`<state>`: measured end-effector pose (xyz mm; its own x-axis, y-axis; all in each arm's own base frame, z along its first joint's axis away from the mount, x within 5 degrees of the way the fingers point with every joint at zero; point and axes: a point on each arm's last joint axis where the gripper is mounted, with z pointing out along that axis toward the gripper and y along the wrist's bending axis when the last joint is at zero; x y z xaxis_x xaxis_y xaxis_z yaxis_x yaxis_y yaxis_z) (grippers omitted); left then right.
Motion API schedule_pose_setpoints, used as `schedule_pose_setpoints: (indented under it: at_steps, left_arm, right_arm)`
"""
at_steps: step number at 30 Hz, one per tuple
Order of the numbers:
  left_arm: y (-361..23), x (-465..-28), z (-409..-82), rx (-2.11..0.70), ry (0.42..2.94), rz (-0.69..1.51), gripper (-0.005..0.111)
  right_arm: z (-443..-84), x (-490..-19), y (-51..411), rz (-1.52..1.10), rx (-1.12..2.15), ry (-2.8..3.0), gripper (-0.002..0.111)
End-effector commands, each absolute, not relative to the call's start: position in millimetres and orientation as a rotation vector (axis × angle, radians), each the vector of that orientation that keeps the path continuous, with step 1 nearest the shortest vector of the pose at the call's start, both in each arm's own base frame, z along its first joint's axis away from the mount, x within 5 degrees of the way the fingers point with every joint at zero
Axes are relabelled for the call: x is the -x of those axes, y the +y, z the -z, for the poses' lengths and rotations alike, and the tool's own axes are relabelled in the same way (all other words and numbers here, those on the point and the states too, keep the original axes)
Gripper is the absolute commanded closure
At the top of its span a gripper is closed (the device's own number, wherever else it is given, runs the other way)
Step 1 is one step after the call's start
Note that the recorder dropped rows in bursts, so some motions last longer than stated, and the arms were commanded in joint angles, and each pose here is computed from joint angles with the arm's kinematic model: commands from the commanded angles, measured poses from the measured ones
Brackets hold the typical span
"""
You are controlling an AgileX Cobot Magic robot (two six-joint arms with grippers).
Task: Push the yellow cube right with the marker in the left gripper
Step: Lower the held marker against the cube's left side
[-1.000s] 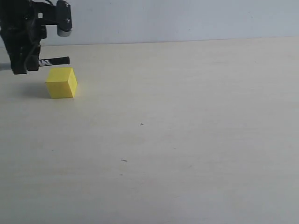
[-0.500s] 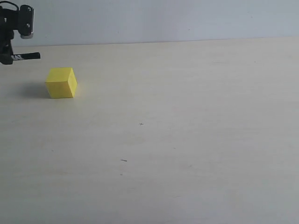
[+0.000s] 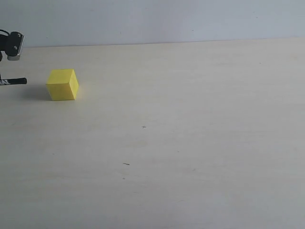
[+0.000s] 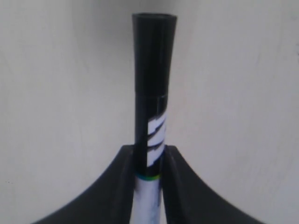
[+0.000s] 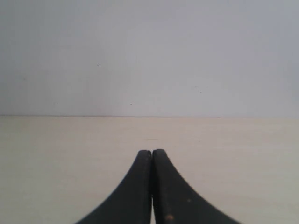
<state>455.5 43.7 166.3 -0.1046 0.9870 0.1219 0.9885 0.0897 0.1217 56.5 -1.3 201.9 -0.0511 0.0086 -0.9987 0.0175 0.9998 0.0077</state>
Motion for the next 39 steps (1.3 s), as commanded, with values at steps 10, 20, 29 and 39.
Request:
schedule_pose_setpoints:
  at_steps: [10, 20, 29, 39]
  left_arm:
    - [32, -472, -140, 2.156, -2.363, 0.099, 0.107]
    - [22, -486, -126, 2.104, -2.333, 0.107, 0.107]
    - [6, -485, -126, 2.108, -2.297, 0.120, 0.107]
    - [-68, -484, -133, 2.261, -2.129, 0.202, 0.107]
  right_arm:
    - [-201, -56, -1, 0.008, -0.018, 1.617, 0.108]
    - [-201, -56, -1, 0.008, -0.018, 1.617, 0.108]
    - [-201, -56, -1, 0.008, -0.018, 1.617, 0.108]
    - [-201, -56, -1, 0.008, -0.018, 1.617, 0.108]
